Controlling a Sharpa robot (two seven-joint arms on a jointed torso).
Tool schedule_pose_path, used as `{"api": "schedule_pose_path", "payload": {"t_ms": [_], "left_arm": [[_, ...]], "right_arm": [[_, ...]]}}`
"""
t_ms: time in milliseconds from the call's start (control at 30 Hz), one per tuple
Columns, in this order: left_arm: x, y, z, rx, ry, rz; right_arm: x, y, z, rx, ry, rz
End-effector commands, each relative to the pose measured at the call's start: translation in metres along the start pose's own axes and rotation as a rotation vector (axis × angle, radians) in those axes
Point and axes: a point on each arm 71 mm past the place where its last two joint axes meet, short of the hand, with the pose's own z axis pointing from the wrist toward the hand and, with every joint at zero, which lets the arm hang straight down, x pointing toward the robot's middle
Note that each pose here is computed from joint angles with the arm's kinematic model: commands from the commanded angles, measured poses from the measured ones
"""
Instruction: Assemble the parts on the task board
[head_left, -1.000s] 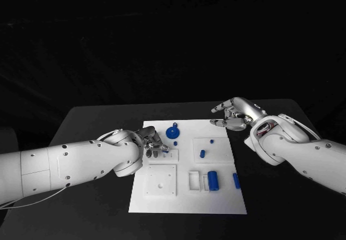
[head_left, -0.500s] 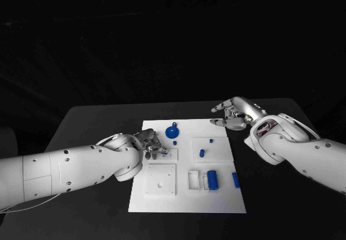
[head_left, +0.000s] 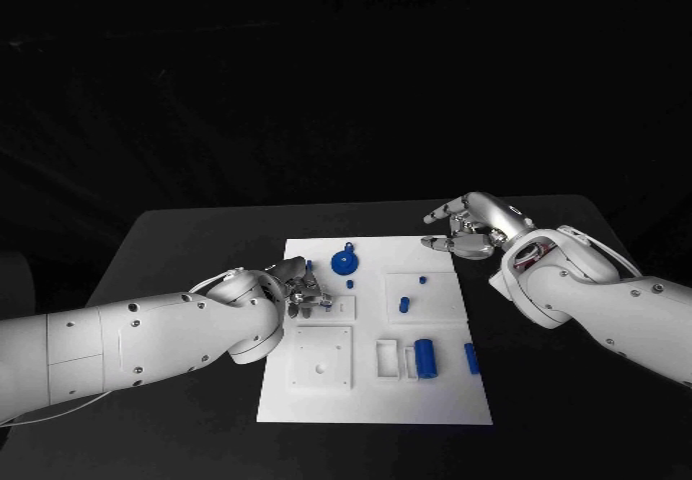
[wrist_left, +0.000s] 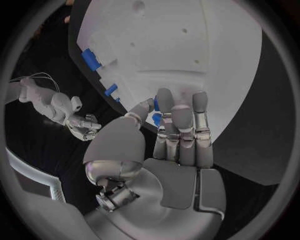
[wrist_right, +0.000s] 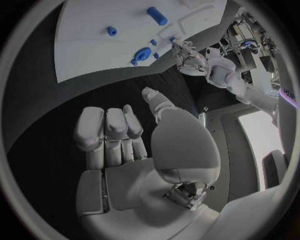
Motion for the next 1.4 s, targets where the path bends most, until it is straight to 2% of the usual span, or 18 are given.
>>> {"api": "schedule_pose_path", "payload": {"t_ms": [33,500,1400], "left_arm": [[0.0011,-0.0011,-0.0009,0.006,0.002,0.014],[0.0063,-0.0012,-0.0031,0.003,0.062,0.035],[0.0078,0.0018,-0.0013,-0.016,0.097,0.049]], "right_arm": [[0.0011,-0.0001,-0.0004,-0.002,0.011,-0.001],[0.0022,-0.0003,-0.0007,-0.001,0.015,-0.001],[0.0031,-0.0005,-0.0009,-0.001,0.018,0.0]]}}
